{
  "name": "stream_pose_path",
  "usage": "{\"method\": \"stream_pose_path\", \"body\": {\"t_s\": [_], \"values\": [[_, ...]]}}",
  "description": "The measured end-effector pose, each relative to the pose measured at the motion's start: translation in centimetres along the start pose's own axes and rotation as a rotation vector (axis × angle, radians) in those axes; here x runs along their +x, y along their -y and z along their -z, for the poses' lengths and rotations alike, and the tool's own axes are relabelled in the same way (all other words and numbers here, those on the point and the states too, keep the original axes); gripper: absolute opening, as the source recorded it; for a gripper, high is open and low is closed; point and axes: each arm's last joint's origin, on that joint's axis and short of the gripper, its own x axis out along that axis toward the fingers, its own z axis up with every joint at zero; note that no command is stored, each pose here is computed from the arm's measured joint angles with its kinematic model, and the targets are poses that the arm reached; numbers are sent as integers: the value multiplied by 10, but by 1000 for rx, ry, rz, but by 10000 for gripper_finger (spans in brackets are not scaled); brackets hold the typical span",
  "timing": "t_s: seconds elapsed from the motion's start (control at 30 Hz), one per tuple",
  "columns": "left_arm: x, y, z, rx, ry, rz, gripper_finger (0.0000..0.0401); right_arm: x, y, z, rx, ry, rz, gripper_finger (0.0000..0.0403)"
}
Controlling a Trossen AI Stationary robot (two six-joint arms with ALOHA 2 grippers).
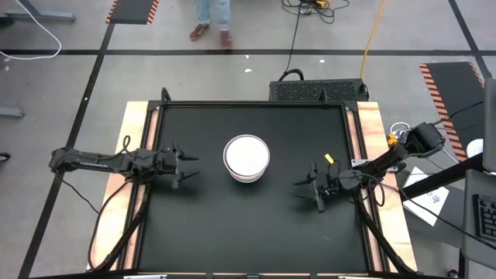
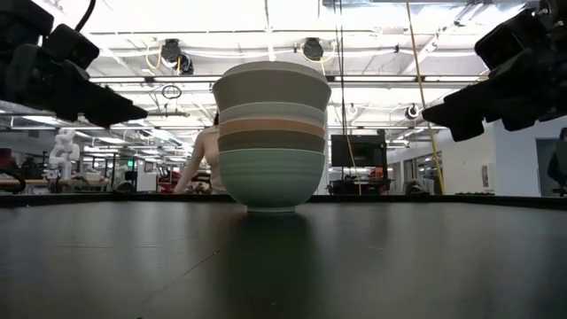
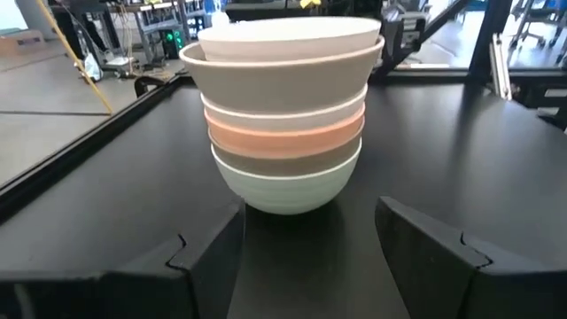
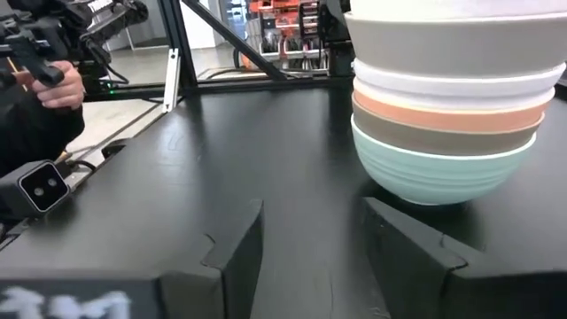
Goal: Nest bowls inside each other
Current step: Return to Home Position
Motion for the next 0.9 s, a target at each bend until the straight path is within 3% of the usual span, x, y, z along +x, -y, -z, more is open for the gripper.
{"method": "stream_pose_path", "body": {"t_s": [0.2, 0.47, 0.9], "values": [[2, 0, 3, 9, -32, -1, 253, 0, 0, -2, -43, 20, -2, 117], [2, 1, 0, 35, 7, 9, 253, -2, -2, -16, -125, 154, -6, 41], [2, 2, 3, 6, -29, 51, 253, -9, 1, -26, -135, 177, 66, 20]]}}
